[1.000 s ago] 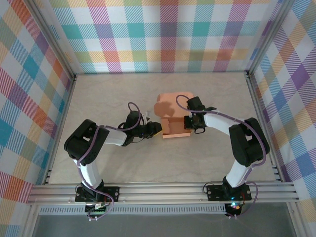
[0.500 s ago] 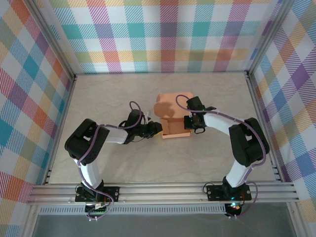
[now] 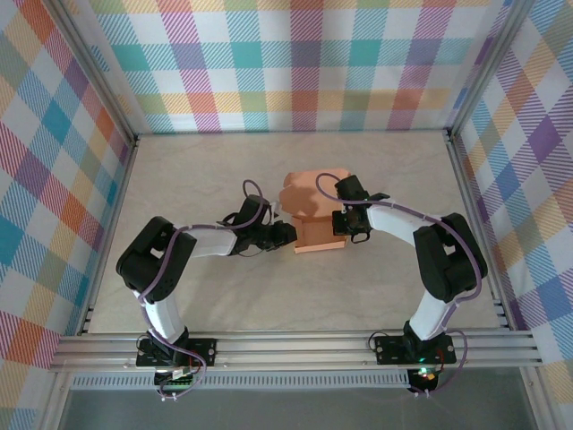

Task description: Fold the paper box

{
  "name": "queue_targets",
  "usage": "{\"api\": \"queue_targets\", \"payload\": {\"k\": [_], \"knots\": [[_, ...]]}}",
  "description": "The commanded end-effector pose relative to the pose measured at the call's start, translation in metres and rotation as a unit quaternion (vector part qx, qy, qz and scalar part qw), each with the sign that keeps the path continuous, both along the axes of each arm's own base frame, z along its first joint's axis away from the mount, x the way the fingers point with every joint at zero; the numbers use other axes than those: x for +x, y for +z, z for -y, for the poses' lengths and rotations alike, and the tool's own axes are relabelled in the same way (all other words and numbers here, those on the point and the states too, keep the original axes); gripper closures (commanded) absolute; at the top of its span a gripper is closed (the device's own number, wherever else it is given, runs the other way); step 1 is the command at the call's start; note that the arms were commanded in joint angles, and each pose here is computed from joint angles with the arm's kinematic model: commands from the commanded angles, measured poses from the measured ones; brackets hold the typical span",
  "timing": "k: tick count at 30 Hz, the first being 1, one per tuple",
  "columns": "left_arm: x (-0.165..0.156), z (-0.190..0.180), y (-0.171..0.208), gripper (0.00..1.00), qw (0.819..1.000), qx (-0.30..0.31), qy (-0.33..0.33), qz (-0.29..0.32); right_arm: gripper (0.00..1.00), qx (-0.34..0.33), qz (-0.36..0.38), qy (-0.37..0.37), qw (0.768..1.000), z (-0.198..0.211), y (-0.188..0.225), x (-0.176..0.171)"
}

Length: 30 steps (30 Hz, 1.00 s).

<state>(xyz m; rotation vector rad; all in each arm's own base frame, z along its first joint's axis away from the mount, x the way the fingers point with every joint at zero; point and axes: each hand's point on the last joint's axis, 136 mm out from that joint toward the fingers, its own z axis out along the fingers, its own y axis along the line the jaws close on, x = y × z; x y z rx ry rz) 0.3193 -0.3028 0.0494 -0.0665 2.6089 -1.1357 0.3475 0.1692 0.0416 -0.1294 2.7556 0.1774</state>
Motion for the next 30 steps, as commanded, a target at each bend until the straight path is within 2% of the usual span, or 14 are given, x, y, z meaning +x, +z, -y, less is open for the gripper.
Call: {"api": "queue_targets", "payload": {"k": [1,6,15,22,30], "knots": [[-0.010,-0.010,-0.007,0.76,0.997,0.080,0.001,-0.009,1.00,0.005,-0.016,0.005,1.000,-0.008,0.000,-0.005],[-0.010,-0.016,-0.003,0.80,0.990,0.137,0.028,-0.019,1.00,-0.001,-0.016,-0.004,1.000,-0.008,0.001,-0.005],[-0.015,-0.014,-0.004,0.88,0.975,0.216,0.031,-0.049,1.00,-0.005,-0.014,-0.006,1.000,-0.010,0.001,-0.006],[-0.017,0.002,-0.006,0.84,0.973,0.225,0.021,-0.046,1.00,0.001,-0.012,-0.007,1.000,-0.014,0.002,-0.007],[-0.013,0.002,-0.007,0.81,0.958,0.285,0.032,-0.024,1.00,0.024,0.003,-0.035,0.999,-0.020,0.005,-0.008]]}}
